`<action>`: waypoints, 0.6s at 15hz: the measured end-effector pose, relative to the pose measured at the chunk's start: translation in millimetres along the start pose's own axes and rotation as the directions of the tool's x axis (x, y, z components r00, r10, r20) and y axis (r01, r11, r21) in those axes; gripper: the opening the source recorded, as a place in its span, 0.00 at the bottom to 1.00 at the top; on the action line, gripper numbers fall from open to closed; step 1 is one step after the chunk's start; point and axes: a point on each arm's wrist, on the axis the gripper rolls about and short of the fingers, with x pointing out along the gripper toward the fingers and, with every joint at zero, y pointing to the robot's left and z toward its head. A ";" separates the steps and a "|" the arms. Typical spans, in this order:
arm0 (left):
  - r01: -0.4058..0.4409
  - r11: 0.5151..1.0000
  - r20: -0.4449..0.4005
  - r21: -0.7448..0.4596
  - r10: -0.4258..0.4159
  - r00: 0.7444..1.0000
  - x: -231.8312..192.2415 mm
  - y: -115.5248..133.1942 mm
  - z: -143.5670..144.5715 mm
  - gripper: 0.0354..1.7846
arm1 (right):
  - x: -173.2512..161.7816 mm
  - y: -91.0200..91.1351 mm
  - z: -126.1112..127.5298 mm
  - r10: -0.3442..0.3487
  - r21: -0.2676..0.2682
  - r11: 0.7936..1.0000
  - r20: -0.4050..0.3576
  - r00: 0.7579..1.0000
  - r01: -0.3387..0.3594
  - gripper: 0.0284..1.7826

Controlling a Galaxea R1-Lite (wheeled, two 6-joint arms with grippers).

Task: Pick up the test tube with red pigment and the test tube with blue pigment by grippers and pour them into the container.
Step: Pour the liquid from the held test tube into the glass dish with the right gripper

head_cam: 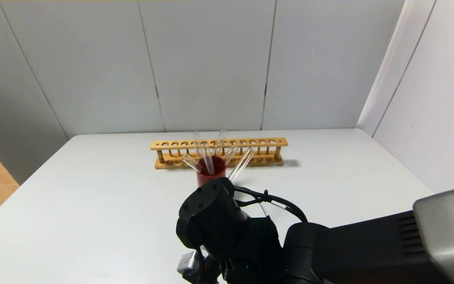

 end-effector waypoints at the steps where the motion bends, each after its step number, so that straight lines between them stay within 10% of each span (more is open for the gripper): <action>1: 0.000 1.000 0.000 0.000 0.000 1.000 0.0 0.0 0.0 0.96 | -0.1 0.6 0.4 0.001 -0.007 1.000 0.001 1.000 -0.001 0.13; 9: 0.000 1.000 0.000 0.000 0.000 1.000 0.0 0.0 0.0 0.96 | 0.2 2.2 0.7 0.003 -0.047 0.999 0.001 1.000 -0.003 0.13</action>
